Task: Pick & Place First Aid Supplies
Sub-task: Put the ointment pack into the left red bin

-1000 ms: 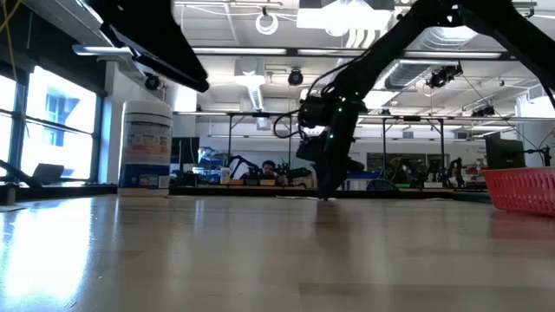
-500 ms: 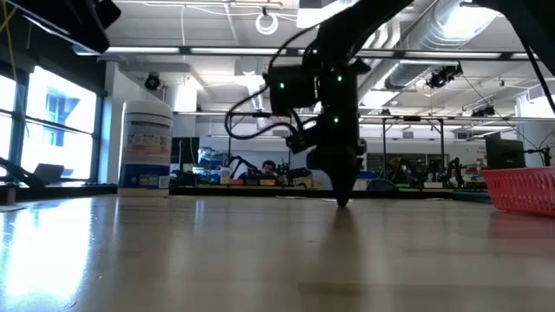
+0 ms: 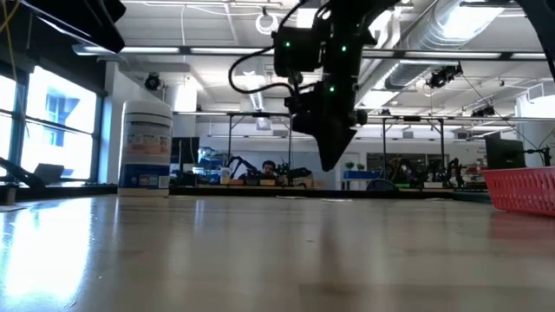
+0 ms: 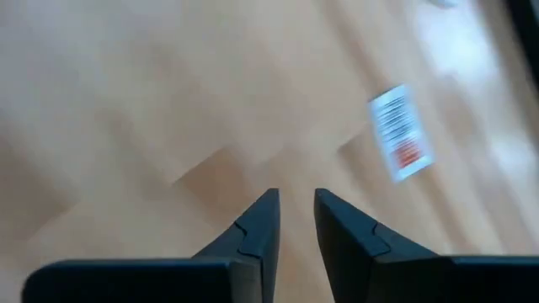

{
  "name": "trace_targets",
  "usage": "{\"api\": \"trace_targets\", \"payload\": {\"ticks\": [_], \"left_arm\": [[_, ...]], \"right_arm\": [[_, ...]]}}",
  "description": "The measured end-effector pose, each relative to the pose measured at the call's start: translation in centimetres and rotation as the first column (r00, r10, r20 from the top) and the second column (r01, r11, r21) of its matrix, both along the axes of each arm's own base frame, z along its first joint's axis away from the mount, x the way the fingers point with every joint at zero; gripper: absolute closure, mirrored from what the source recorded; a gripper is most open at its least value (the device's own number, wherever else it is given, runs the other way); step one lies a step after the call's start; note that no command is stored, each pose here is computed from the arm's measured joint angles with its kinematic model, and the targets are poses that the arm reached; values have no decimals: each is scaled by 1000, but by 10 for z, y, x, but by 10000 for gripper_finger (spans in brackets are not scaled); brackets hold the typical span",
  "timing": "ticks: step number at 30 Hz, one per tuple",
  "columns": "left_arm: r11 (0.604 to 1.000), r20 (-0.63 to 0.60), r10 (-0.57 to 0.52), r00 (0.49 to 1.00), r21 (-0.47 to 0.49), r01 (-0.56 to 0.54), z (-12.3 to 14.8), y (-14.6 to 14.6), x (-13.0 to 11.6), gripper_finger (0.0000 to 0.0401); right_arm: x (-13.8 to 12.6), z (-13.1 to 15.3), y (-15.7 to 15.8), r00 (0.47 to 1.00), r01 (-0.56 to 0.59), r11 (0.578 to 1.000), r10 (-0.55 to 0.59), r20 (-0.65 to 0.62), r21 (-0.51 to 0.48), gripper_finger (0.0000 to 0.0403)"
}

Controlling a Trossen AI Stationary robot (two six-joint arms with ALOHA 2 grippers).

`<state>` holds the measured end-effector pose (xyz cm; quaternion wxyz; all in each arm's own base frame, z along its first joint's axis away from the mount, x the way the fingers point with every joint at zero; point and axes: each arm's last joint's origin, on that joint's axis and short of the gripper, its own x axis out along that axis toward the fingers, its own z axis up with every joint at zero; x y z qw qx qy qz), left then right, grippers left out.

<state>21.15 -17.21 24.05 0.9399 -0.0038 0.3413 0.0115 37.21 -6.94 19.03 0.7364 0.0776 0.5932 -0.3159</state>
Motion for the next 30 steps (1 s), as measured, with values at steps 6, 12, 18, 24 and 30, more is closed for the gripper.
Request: {"api": "trace_targets", "payload": {"ticks": [6, 12, 18, 24, 30], "left_arm": [[1000, 0, 0, 1000, 1, 0, 0, 0, 0, 270], [1000, 0, -1, 1000, 2, 1, 0, 0, 0, 270], [1000, 4, -2, 1000, 14, 2, 0, 0, 0, 270], [1000, 10, -4, 1000, 24, 4, 0, 0, 0, 270], [1000, 26, 9, 1000, 29, -10, 1, 0, 1, 270]], "right_arm": [[-10, -8, -67, 986, 146, 989, -143, 89, -26, 332], [-28, -38, -106, 946, 252, 967, -242, 214, -19, 332], [-47, -69, -104, 928, 259, 963, -271, 254, 78, 332], [-50, -80, -83, 944, 209, 971, -232, 232, 120, 332], [-32, -80, -45, 960, 104, 984, -138, 242, 148, 332]]}}
